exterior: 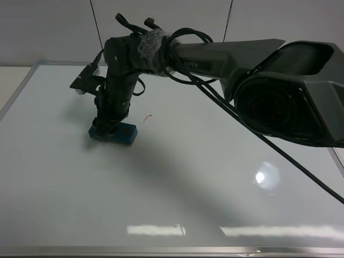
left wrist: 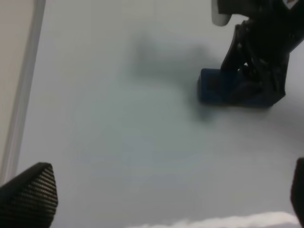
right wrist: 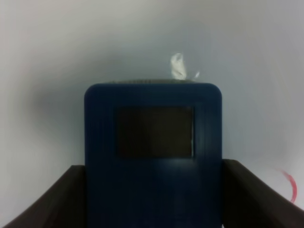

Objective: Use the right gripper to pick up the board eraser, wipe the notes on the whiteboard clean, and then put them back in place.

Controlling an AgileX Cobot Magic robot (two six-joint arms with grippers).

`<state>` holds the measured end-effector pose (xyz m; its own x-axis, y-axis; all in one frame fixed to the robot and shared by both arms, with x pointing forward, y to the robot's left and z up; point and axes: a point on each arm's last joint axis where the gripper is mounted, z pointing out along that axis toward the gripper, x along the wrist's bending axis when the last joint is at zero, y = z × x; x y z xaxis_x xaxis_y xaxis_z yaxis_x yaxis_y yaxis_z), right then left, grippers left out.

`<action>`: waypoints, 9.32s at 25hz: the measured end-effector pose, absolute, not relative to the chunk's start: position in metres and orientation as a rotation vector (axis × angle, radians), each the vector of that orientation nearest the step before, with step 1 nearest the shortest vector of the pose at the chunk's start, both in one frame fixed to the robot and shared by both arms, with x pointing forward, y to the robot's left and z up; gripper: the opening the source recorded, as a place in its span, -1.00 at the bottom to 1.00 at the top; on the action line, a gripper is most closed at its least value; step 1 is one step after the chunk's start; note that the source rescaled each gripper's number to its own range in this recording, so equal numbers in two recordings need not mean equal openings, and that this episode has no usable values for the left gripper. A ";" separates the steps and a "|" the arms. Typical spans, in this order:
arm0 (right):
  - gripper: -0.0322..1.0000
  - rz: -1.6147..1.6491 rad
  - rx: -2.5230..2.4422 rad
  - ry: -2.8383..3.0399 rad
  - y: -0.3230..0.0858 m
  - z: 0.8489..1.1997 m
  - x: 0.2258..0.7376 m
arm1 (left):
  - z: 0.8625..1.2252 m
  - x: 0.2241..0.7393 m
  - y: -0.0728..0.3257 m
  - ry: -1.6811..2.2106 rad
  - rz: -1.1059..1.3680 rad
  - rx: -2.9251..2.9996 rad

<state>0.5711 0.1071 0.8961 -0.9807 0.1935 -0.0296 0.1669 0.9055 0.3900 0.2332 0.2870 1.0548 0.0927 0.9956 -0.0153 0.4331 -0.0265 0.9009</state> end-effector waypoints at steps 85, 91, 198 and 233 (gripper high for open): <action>-0.88 0.472 1.333 2.505 -0.125 0.969 0.568 | 1.055 0.233 0.287 1.452 0.896 1.578; -0.88 0.431 1.432 2.479 -0.150 0.944 0.559 | 1.055 0.233 0.287 1.452 0.896 1.578; 0.70 0.968 1.474 1.417 -0.294 1.100 0.202 | 1.055 0.233 0.287 1.452 0.896 1.578; 0.70 0.929 1.588 1.524 -0.293 1.055 0.229 | 1.055 0.233 0.287 1.452 0.896 1.578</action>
